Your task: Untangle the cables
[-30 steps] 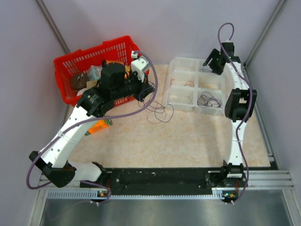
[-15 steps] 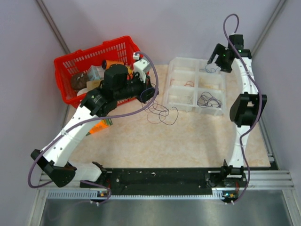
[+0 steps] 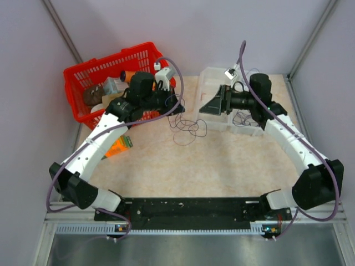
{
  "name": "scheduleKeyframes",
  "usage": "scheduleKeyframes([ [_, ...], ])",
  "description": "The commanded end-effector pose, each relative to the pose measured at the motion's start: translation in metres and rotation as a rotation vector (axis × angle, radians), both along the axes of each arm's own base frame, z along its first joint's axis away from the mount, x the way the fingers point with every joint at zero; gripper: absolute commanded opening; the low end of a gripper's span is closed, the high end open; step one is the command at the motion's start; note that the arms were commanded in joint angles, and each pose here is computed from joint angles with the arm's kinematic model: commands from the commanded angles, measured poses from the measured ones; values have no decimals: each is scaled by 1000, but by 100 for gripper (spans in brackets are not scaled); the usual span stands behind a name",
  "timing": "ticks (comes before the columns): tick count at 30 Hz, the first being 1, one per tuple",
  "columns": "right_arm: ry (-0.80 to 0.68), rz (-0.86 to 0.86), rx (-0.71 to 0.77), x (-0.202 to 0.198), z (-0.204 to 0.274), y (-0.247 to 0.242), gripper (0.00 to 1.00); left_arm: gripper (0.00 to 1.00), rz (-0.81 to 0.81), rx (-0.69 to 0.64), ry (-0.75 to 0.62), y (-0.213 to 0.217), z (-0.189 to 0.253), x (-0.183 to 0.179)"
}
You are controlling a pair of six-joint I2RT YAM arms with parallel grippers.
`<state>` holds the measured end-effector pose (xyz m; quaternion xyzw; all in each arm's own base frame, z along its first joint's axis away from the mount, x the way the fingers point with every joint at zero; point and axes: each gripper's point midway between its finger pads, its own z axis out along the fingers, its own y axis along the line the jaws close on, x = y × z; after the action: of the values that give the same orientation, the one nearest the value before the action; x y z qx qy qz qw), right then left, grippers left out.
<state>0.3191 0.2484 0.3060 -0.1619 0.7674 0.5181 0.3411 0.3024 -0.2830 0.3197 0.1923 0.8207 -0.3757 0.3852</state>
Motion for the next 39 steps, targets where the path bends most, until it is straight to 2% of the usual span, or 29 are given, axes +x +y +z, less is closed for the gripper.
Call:
scheduleKeyframes([
  [1, -99, 227, 153, -53, 26, 31, 85, 0, -12, -98, 60, -7, 7, 0],
  [4, -114, 252, 111, -68, 19, 49, 85, 0, 6, -102, 89, -9, 4, 6],
  [6, -113, 197, 62, -65, 7, 54, 85, 0, 0, -108, 106, -12, 3, 7],
  [10, -228, 75, -50, -48, 2, 60, 85, 0, -14, -122, 144, -15, -1, 3],
  [14, -280, 92, -105, -50, -7, 66, 84, 0, -13, -120, 159, -16, -3, 4],
  [18, -293, 163, -118, -64, -14, 75, 77, 0, -10, -127, 163, -17, 0, 6],
  [20, -289, 180, -116, -67, -15, 78, 69, 0, -13, -128, 168, -18, -1, 6],
  [21, -290, 199, -113, -70, -16, 80, 62, 0, -12, -128, 170, -19, -1, 6],
  [24, -270, 204, -110, -68, -18, 83, 33, 0, 8, -117, 172, -17, -3, 10],
  [25, -263, 191, -116, -66, -20, 83, 18, 1, 18, -112, 167, -16, -2, 11],
  [26, -261, 158, -131, -60, -21, 82, 4, 5, 33, -99, 160, -13, -2, 13],
  [27, -264, 118, -150, -54, -22, 78, 0, 13, 49, -84, 157, -10, -5, 14],
  [29, -276, 11, -196, -39, -26, 68, 0, 32, 75, -50, 146, -3, -8, 15],
  [32, -283, -171, -283, -15, -33, 42, 0, 50, 93, -7, 142, 7, -13, 13],
  [33, -277, -224, -313, -7, -37, 33, 0, 59, 92, 1, 137, 10, -13, 12],
  [36, -233, -360, -371, 14, -46, 2, 0, 67, 69, 10, 109, 14, -10, 7],
  [39, -173, -479, -398, 30, -53, -31, 0, 69, 81, 20, 85, 20, -10, 5],
])
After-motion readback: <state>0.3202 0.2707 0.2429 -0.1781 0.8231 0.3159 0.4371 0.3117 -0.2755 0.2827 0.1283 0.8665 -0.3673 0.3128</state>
